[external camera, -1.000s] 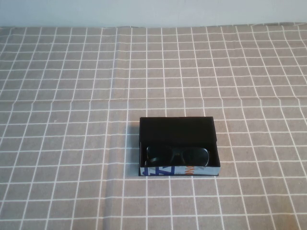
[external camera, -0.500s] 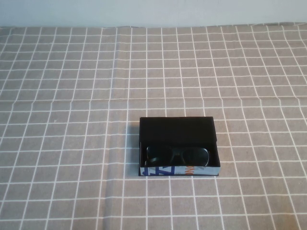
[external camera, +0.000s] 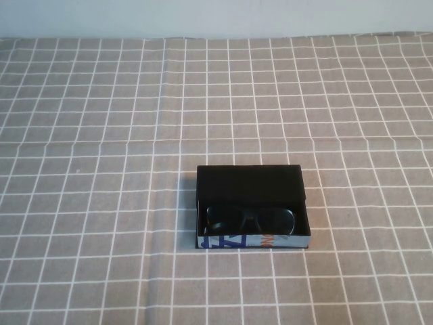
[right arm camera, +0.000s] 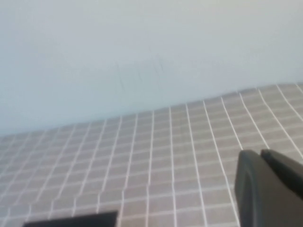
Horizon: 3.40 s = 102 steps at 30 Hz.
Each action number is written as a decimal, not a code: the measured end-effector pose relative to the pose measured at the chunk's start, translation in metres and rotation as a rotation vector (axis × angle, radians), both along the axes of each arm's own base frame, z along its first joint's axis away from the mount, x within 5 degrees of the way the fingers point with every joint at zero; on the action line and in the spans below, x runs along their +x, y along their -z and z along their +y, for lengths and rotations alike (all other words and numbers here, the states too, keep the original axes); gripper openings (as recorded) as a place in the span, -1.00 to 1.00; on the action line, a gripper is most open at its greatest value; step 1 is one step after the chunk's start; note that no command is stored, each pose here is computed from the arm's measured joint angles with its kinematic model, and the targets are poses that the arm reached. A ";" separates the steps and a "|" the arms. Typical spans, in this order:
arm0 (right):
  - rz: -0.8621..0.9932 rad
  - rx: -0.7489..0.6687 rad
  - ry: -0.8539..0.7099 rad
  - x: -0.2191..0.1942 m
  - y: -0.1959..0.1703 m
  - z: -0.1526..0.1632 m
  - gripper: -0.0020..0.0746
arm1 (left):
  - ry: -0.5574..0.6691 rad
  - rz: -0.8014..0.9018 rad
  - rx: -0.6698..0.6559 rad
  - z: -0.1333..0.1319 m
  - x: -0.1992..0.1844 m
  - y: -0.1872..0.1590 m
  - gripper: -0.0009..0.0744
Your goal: Take glasses out of glasses case
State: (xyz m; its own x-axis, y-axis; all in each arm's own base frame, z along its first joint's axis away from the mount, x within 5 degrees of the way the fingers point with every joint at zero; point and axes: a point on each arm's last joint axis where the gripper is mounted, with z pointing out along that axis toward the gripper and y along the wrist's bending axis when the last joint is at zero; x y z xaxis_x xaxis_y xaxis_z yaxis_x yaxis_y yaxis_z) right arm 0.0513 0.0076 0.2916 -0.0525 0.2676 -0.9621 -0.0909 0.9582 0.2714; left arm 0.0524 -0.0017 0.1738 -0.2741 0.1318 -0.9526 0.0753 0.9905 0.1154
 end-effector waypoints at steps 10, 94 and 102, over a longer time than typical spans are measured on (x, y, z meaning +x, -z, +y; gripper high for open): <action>0.125 0.022 -0.035 0.027 -0.014 0.005 -0.99 | 0.000 0.000 0.000 0.000 0.000 0.000 -0.99; 0.736 -1.180 -1.248 0.274 0.095 0.245 -0.03 | 0.000 0.000 0.000 0.000 0.000 0.000 -0.99; 0.716 -1.178 -1.232 0.277 0.098 0.246 -0.08 | 0.000 0.000 0.000 0.000 0.000 0.000 -0.99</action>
